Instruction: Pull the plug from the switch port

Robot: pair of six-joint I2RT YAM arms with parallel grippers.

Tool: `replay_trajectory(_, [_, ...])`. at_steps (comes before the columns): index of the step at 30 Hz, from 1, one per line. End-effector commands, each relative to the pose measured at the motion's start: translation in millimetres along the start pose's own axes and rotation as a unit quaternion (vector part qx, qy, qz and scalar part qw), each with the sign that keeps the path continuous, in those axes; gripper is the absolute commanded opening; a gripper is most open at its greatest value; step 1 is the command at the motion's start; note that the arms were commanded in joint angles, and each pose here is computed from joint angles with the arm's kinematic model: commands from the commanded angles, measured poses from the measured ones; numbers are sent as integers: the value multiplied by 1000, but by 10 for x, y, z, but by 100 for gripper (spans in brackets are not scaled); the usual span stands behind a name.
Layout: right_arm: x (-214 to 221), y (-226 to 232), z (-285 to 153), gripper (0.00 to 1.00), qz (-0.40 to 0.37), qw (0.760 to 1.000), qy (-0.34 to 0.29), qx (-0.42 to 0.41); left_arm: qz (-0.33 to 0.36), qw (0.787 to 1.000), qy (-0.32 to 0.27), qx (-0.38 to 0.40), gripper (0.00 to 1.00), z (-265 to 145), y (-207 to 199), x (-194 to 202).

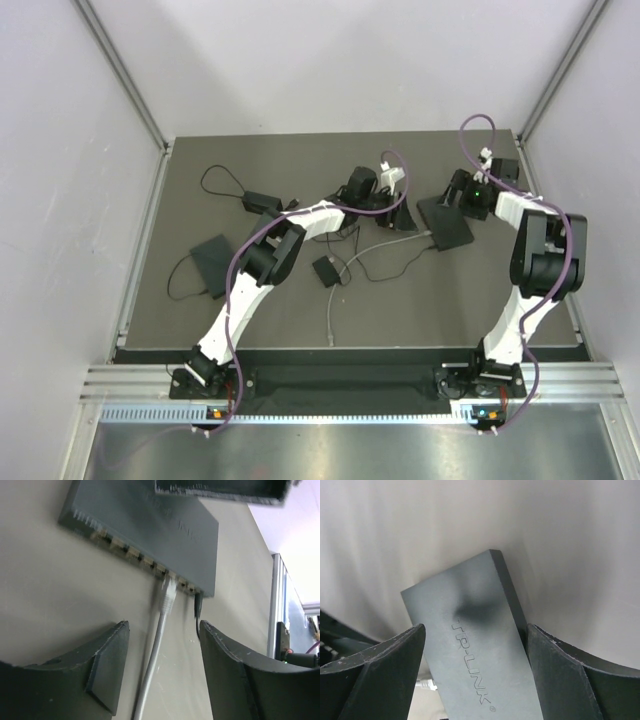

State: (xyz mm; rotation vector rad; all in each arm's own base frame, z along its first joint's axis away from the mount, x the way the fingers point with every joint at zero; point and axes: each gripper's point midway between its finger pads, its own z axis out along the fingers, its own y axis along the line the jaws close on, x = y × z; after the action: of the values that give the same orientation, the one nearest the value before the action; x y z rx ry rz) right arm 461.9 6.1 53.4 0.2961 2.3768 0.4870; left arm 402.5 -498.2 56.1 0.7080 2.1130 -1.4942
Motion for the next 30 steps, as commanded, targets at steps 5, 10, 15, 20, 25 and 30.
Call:
replay_trajectory(5, [-170, 342, -185, 82, -16, 999, -33, -28, -32, 999, -17, 7, 57, -58, -240, -232])
replay_trajectory(10, [-38, 257, -419, 82, -30, 998, -42, 34, -56, 998, -11, 13, 57, -29, -237, -179])
replay_trajectory(15, [134, 277, -496, 81, -40, 998, -35, 46, -73, 997, -5, 14, 55, 9, -236, -142])
replay_trajectory(20, [207, 316, -457, 76, -28, 998, -41, 27, -79, 997, -4, 11, 52, 53, -218, -110])
replay_trajectory(25, [282, 240, -365, 66, -18, 999, -29, 38, -87, 996, -4, 3, 49, 151, -164, -31])
replay_trajectory(30, [295, 161, -312, 54, -10, 998, -29, 55, -101, 995, -2, -5, 46, 256, -132, 37])
